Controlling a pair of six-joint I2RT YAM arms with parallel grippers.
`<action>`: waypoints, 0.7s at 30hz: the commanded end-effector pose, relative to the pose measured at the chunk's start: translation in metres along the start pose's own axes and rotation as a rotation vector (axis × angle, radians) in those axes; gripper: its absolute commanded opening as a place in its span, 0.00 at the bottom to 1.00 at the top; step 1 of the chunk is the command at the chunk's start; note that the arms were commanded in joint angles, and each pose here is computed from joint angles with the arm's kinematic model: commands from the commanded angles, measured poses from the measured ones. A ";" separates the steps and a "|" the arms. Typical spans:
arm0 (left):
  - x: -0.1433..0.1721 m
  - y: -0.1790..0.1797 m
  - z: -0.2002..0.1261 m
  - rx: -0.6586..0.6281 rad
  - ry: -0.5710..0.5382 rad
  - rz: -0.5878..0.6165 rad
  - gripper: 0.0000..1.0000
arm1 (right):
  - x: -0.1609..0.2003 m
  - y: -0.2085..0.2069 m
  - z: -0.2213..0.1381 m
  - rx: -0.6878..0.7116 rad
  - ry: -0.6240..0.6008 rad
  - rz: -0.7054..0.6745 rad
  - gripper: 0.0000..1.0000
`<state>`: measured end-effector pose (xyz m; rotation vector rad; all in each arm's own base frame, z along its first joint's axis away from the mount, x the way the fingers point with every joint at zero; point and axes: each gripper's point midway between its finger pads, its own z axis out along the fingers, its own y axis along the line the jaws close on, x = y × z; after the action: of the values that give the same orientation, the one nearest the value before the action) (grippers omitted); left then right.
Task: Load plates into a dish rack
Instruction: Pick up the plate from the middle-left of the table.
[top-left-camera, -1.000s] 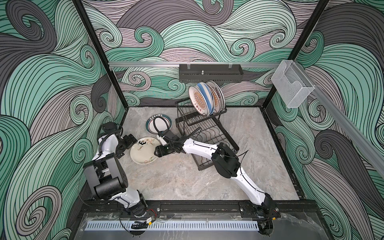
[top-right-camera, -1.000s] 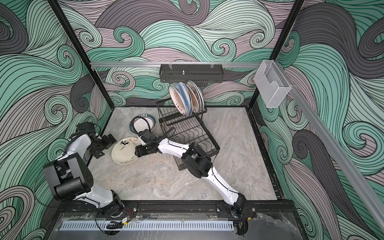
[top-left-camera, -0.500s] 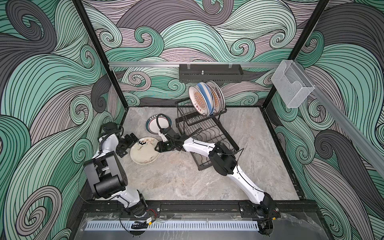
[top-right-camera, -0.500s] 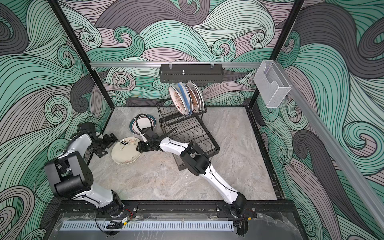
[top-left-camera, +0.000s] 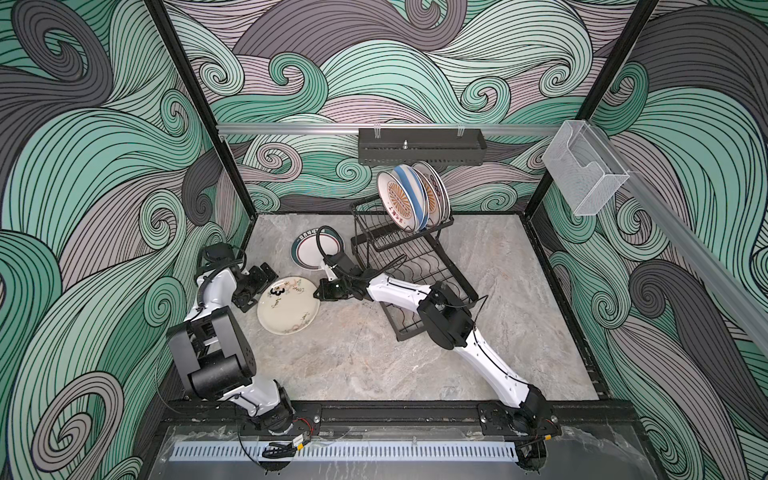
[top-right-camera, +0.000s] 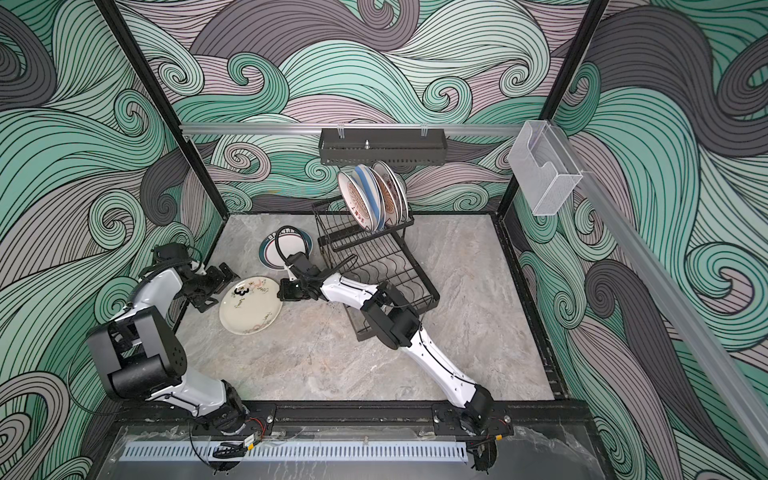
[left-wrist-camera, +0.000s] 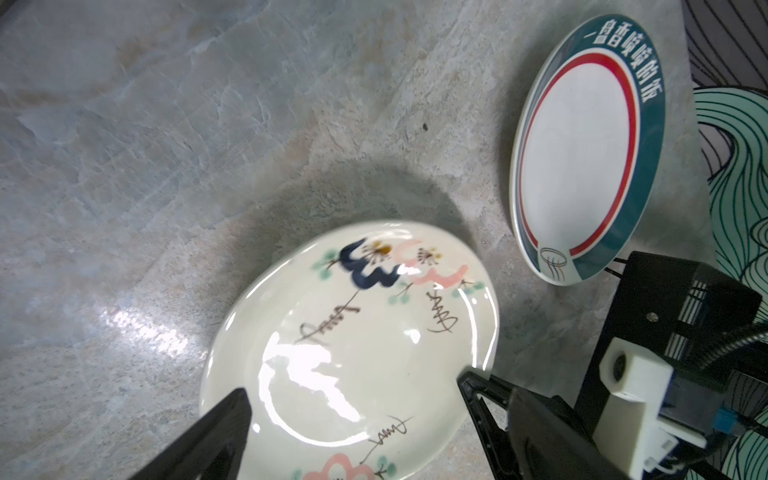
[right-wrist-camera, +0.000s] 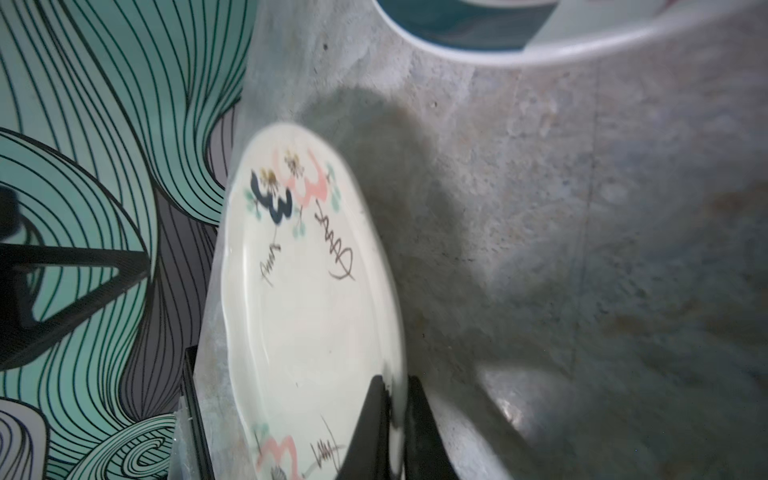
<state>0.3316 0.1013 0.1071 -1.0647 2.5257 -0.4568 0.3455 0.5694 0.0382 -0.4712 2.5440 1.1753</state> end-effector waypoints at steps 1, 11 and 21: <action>-0.009 -0.017 -0.019 0.067 -0.030 0.005 0.99 | -0.001 0.000 -0.020 0.051 -0.024 -0.033 0.03; -0.018 -0.041 -0.053 0.142 -0.116 0.098 0.99 | -0.022 0.016 -0.085 0.151 -0.151 -0.169 0.00; -0.014 -0.069 -0.068 0.278 -0.116 0.143 0.99 | -0.038 0.041 -0.195 0.301 -0.278 -0.364 0.00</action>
<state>0.3478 0.0846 0.1753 -0.8681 2.3759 -0.5895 0.3293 0.4633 0.1293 -0.6125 2.3999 0.6891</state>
